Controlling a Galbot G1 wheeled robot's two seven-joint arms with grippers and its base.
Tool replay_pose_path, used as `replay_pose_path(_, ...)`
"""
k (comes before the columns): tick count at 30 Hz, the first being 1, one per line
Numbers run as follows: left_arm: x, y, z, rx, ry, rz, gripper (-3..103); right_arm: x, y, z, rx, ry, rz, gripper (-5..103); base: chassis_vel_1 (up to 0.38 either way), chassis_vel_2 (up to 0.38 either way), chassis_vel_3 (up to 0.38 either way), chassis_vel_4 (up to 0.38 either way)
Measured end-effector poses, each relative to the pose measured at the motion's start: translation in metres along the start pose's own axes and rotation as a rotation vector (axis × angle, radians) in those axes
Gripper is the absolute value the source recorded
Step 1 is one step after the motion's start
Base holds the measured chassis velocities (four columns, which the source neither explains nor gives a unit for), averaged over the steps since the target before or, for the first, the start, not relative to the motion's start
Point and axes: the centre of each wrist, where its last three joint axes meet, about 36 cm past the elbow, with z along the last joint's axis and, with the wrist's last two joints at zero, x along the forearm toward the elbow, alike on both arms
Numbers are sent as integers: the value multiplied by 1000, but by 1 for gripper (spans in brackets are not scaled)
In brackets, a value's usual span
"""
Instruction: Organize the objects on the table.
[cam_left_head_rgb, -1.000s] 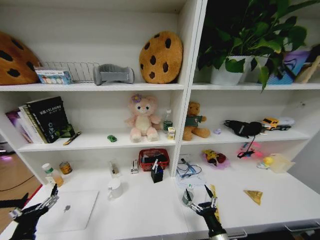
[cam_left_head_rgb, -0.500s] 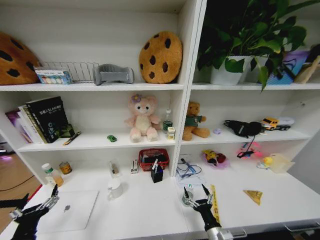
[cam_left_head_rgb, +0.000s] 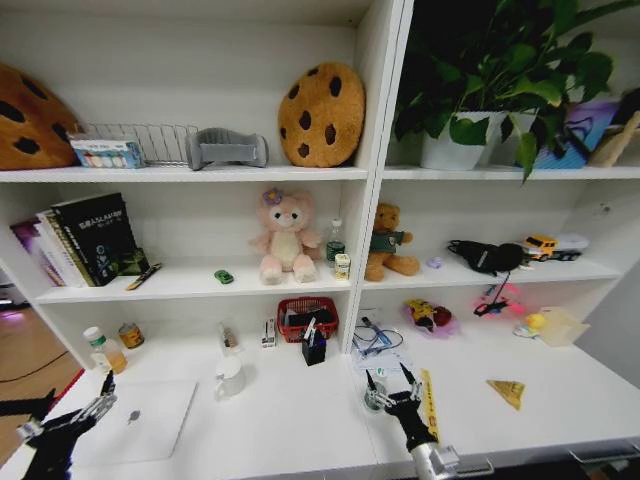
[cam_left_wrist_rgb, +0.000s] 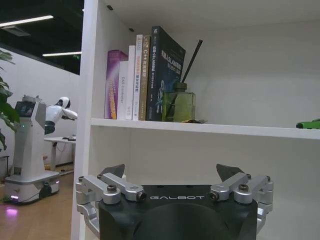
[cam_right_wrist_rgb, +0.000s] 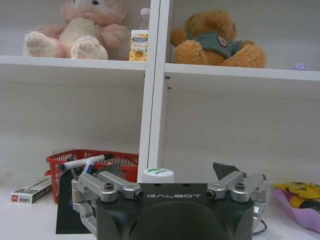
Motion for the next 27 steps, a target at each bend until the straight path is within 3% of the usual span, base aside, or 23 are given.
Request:
replay_pose_path(5,1,1,0,-3,1,-2,100,-7,1,3,-9,12,-10,98,0,0,0,0)
replay_pose_path(10,1,4,-2,-4,-2,-7,100,-12,1,5,-9,17,-22,78,0,0,0,0)
replay_pose_path(11,1,4,-2,-4,-2,-7,100,-12,1,5,-9,17,-22,78,0,0,0,0)
replay_pose_path(18,1,5,-3,-2,-5,-11,100,-13,2,6,-14,20,-24,44,0,0,0,0)
replay_pose_path(20,1,5,-3,-2,-5,-11,100,-12,3,6,-15,21,-24,44,0,0,0,0)
replay_pose_path(22,1,4,-3,0,-6,-11,100,-11,4,7,-17,23,-22,31,0,0,0,0)
replay_pose_path(27,2,4,-3,2,-7,-11,100,-8,6,8,-14,24,-22,30,0,0,0,0)
